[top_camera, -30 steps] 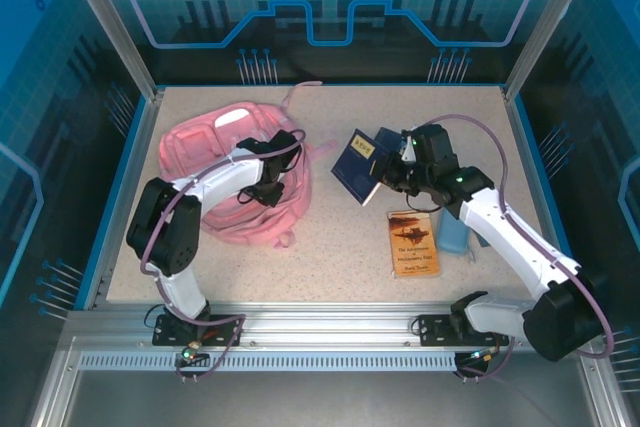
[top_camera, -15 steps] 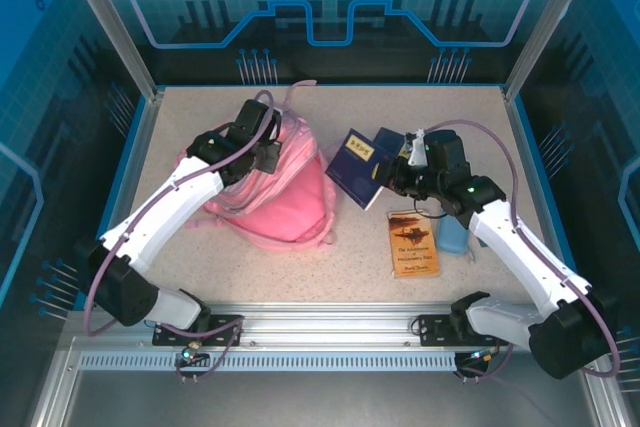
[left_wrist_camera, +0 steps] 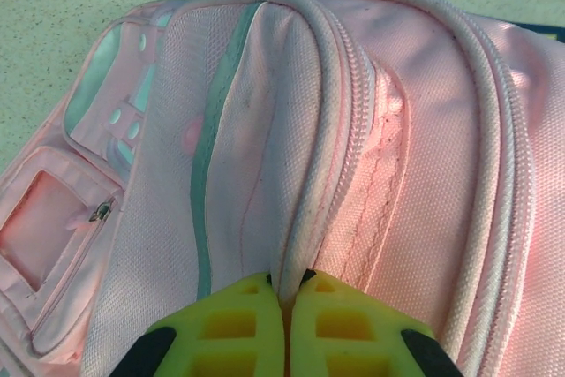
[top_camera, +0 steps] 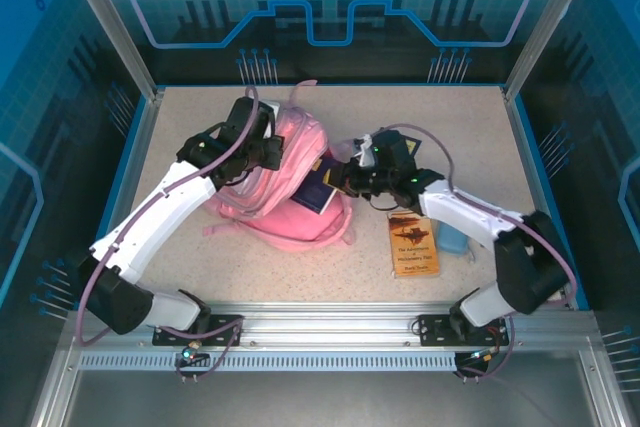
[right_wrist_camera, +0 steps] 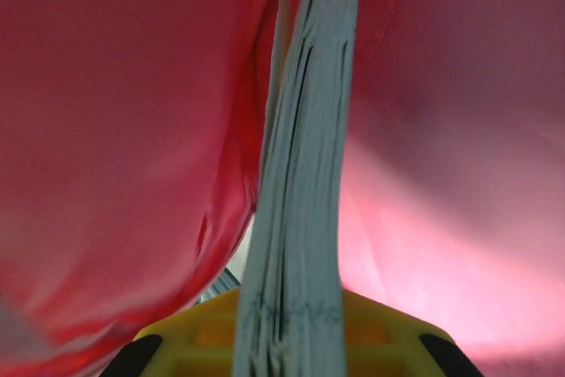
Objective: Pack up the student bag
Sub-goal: Place the book in the student bag, then close the student bag at the middle-left of the table, then move the book to the center of the table, then pick up the book from the center of the table, then pass the book.
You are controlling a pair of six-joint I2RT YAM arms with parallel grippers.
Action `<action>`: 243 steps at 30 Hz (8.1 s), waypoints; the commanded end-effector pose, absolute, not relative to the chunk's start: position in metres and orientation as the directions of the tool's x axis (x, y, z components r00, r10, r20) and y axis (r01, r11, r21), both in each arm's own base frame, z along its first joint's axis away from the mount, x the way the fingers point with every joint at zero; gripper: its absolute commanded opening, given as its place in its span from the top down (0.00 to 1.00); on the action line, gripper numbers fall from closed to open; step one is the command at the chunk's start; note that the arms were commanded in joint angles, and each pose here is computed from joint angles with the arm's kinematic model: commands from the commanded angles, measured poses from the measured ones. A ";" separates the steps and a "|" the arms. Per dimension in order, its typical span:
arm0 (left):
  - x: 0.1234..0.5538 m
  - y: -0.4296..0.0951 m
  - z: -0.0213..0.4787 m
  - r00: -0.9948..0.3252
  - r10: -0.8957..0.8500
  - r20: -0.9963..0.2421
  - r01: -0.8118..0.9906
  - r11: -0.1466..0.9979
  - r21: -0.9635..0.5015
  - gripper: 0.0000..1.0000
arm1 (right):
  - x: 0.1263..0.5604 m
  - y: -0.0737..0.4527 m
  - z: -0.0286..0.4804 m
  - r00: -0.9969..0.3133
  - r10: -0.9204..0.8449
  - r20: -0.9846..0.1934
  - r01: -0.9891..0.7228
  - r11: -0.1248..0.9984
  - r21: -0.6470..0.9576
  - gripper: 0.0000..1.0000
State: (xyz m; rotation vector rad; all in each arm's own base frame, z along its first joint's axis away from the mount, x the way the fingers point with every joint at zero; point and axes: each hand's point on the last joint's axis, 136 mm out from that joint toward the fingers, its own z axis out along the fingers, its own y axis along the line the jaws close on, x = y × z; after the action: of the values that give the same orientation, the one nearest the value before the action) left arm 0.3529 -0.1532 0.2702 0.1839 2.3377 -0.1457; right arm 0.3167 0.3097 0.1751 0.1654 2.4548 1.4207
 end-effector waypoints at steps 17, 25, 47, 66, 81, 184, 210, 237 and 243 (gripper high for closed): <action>0.361 -0.176 0.360 -0.530 -0.157 -0.834 0.204 0.930 -0.305 1.00 | 0.422 0.417 0.149 -0.878 0.434 -0.202 -0.031 0.370 0.928 0.79; 0.363 -0.169 0.349 -0.548 -0.160 -0.821 0.172 0.939 -0.298 1.00 | 0.419 0.406 0.153 -0.893 0.425 -0.146 0.014 0.351 0.936 0.40; 0.326 -0.121 0.260 -0.717 -0.089 -0.692 0.069 0.978 -0.198 0.96 | 0.313 0.180 0.138 -0.844 0.344 -0.411 0.111 0.862 0.494 0.34; 0.290 -0.121 0.196 -0.788 -0.289 -0.543 -0.080 0.923 -0.376 0.06 | 0.450 0.166 0.070 -0.910 0.303 -0.285 0.213 0.927 0.307 0.35; 0.301 -0.144 0.202 -0.792 -0.332 -0.512 -0.049 0.871 -0.489 0.01 | 0.403 0.213 0.023 -0.984 0.146 -0.106 0.115 0.961 0.250 0.36; 0.317 -0.264 0.237 -0.884 -0.364 -0.293 0.078 0.503 -0.861 0.01 | 0.325 0.208 0.296 -0.884 0.109 -0.454 -0.371 0.426 0.825 1.00; 0.334 -0.267 0.290 -0.915 -0.350 -0.200 0.134 0.204 -0.970 0.02 | 0.300 0.245 0.326 -0.901 0.033 -0.432 -0.420 0.169 0.891 1.00; 0.356 -0.217 0.334 -0.733 -0.605 -0.310 0.183 0.264 -0.947 0.94 | 0.322 0.217 0.294 -0.869 0.386 -0.309 -0.167 0.359 0.918 0.16; 0.364 -0.203 0.364 -0.641 -0.701 -0.311 0.225 0.216 -0.950 0.94 | 0.320 0.249 0.312 -0.862 0.467 -0.197 -0.155 0.126 0.980 0.03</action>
State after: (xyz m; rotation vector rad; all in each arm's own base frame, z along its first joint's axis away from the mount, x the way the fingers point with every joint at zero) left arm 0.3579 -0.2177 0.3224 -0.4410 1.8988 -1.5431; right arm 0.3117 0.2356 0.2769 0.2361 2.1400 1.6416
